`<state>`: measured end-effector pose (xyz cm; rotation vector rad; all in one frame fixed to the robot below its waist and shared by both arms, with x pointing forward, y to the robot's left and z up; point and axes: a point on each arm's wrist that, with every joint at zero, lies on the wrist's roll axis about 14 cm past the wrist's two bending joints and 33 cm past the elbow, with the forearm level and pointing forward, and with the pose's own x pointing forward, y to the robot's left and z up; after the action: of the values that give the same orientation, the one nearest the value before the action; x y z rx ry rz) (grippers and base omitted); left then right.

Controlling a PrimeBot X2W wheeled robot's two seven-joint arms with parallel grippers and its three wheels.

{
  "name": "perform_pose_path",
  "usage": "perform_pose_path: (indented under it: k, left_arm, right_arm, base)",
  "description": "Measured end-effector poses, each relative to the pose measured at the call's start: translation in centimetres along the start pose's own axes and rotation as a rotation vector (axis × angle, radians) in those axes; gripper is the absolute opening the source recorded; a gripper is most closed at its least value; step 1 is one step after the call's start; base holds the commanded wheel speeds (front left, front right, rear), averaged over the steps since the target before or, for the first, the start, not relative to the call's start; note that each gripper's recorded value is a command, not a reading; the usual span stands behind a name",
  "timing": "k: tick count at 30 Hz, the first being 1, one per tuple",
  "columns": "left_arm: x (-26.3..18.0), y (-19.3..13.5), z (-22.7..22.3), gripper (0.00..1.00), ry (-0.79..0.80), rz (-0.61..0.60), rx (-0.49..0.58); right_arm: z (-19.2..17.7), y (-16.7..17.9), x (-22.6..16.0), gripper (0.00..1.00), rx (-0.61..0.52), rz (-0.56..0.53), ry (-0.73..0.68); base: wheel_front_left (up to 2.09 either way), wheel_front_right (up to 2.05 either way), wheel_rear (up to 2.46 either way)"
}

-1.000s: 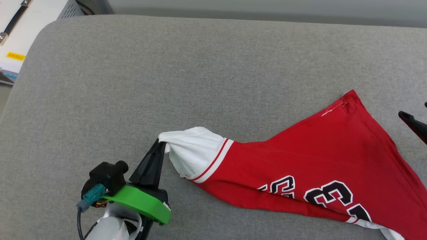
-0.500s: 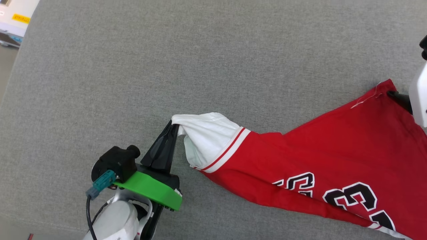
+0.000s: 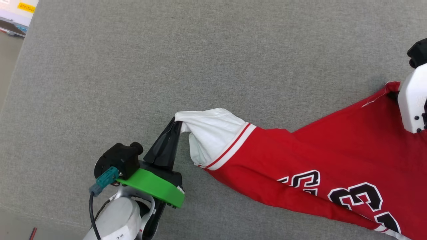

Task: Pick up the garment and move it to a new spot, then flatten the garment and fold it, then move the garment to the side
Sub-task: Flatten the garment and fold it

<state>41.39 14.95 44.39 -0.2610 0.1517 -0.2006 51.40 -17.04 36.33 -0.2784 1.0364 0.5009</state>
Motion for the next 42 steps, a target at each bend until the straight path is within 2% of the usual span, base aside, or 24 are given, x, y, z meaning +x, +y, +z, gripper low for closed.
perform_pose_path:
  k: [6,13,14,16,28,35,42]
  left_arm:
    - [-0.3,-0.3,1.4,0.00,-0.041,-0.011,0.014]
    - [-0.9,-0.3,4.8,0.00,-0.117,-0.031,0.069]
    - [-0.5,-0.4,7.5,0.00,-0.177,-0.049,0.108]
    - [-0.1,-0.8,9.9,0.00,-0.228,-0.072,0.144]
    - [1.3,-6.0,24.7,0.00,-0.525,-0.231,0.343]
    - [1.8,-10.0,31.2,0.00,-0.654,-0.322,0.428]
    - [3.3,-11.9,34.3,0.00,-0.697,-0.358,0.457]
  right_arm:
    - [2.3,0.9,-2.0,0.00,-0.006,0.012,-0.161]
    - [6.6,0.7,-7.5,0.00,-0.036,-0.031,-0.426]
    - [8.2,0.2,-10.4,0.00,-0.042,-0.058,-0.540]
    - [9.4,0.0,-12.7,0.00,-0.049,-0.078,-0.619]
    - [13.5,-1.1,-24.9,0.00,-0.070,-0.175,-0.974]
    - [15.3,-1.7,-30.0,0.00,-0.092,-0.231,-1.101]
    - [16.4,-2.2,-31.3,0.00,-0.087,-0.251,-1.139]
  base:
    - [0.00,0.00,0.00]
    - [0.00,0.00,0.00]
    - [0.00,0.00,0.00]
    - [0.00,0.00,0.00]
    - [0.00,0.00,0.00]
    - [0.00,0.00,0.00]
    - [0.00,0.00,0.00]
